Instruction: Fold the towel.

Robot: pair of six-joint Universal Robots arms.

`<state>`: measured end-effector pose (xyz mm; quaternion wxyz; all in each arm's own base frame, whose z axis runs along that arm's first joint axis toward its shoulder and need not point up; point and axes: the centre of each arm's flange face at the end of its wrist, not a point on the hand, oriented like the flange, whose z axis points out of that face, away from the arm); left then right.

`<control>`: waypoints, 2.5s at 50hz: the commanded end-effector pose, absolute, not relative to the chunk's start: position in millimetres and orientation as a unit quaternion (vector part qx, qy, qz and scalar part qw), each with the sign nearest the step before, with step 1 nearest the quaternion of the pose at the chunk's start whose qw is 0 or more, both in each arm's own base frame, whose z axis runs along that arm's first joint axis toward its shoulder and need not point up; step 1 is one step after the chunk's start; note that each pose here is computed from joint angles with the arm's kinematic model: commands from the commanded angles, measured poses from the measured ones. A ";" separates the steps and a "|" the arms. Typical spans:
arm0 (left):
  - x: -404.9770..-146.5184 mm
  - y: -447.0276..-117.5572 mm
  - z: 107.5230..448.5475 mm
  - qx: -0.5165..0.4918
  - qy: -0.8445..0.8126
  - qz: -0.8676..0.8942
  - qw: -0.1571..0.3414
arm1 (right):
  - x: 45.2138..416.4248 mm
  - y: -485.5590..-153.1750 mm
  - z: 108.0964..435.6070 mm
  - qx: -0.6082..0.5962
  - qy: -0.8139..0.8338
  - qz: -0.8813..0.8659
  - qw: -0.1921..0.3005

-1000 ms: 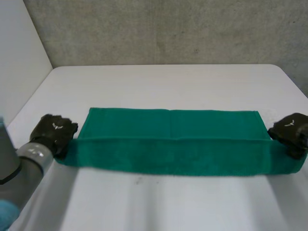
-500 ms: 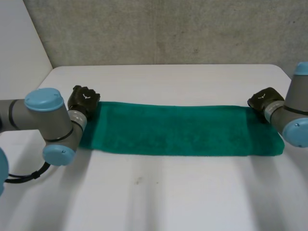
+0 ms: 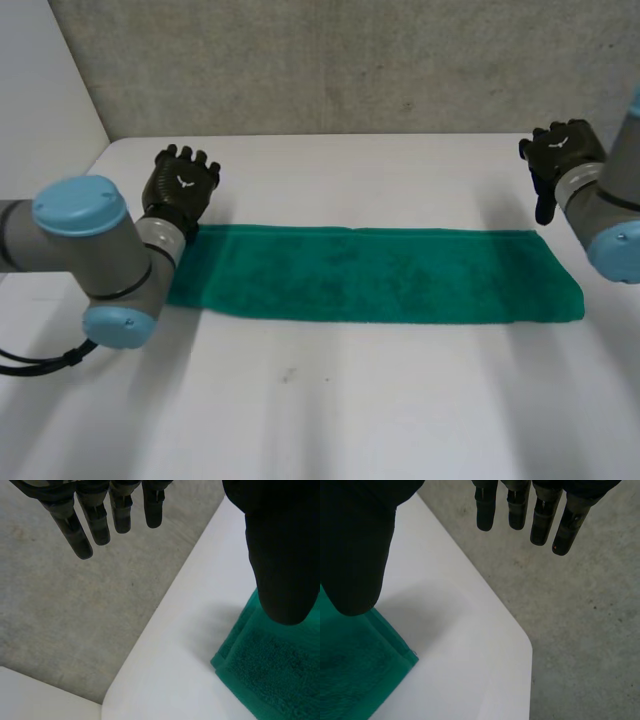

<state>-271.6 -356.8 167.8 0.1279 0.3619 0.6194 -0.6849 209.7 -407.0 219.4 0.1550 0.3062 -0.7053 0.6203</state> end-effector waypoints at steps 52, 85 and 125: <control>-249.9 -284.5 173.7 0.267 0.667 -0.695 0.014 | 103.9 -369.5 135.4 0.238 -0.798 0.543 0.108; -249.7 -283.4 176.7 0.266 0.665 -0.698 0.015 | 376.7 -253.2 206.0 0.564 -0.495 0.660 -0.015; -365.5 -252.6 136.2 0.326 0.679 -0.644 -0.134 | 241.8 -275.8 155.7 0.340 -0.772 0.535 -0.049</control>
